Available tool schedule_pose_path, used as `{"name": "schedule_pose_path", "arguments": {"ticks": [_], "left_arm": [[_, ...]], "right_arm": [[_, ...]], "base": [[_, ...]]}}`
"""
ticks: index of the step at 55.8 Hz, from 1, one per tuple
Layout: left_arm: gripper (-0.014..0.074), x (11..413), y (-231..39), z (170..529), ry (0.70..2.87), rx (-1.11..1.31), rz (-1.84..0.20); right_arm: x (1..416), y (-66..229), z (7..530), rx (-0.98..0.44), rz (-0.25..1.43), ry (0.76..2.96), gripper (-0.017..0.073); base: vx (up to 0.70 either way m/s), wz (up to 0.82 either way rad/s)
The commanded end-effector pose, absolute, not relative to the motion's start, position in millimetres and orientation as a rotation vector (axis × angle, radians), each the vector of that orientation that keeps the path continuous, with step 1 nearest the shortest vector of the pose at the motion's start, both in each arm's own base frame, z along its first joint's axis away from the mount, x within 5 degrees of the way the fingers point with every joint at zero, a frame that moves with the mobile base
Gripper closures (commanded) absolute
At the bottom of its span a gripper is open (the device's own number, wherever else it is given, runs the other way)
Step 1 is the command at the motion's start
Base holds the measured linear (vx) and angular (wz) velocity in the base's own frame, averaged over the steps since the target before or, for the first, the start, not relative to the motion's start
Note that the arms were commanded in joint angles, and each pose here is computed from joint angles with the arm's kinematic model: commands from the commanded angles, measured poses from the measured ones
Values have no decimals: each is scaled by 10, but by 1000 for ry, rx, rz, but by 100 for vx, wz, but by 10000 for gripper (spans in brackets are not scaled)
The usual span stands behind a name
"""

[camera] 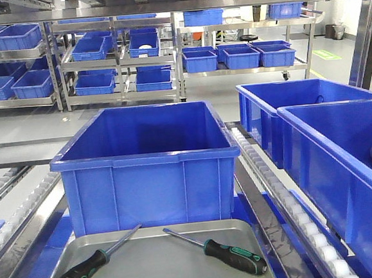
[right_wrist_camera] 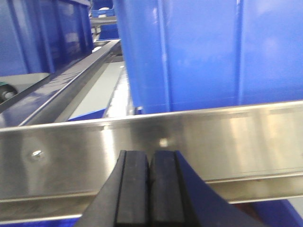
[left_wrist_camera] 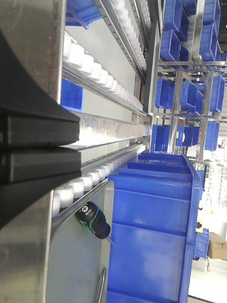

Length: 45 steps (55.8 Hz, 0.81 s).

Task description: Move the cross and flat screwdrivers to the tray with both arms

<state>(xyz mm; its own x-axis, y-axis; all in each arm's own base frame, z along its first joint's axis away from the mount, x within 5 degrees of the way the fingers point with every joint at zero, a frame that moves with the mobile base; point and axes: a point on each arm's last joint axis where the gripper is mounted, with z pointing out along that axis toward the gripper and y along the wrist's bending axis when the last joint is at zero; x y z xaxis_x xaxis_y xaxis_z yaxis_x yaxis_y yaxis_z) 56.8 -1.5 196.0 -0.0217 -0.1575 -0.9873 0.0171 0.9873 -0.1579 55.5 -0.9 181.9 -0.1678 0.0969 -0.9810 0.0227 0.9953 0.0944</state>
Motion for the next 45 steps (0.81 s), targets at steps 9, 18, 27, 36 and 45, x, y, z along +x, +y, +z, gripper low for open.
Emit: {"name": "schedule_pose_path", "arguments": {"ticks": [9,18,27,36,45], "left_arm": [[599,552,-7,2129,1476,-117,-148],[599,552,-7,2129,1476,-117,-148],[599,552,-7,2129,1476,-117,-148],[599,552,-7,2129,1476,-117,-148],[599,552,-7,2129,1476,-117,-148]], "right_arm": [[563,0,1866,65,70,1665,570],[563,0,1866,65,70,1665,570],[563,0,1866,65,70,1665,569],[563,0,1866,65,70,1665,567],[563,0,1866,65,70,1665,567]], "base": [[0,0],[0,0],[0,0],[0,0],[0,0]]}}
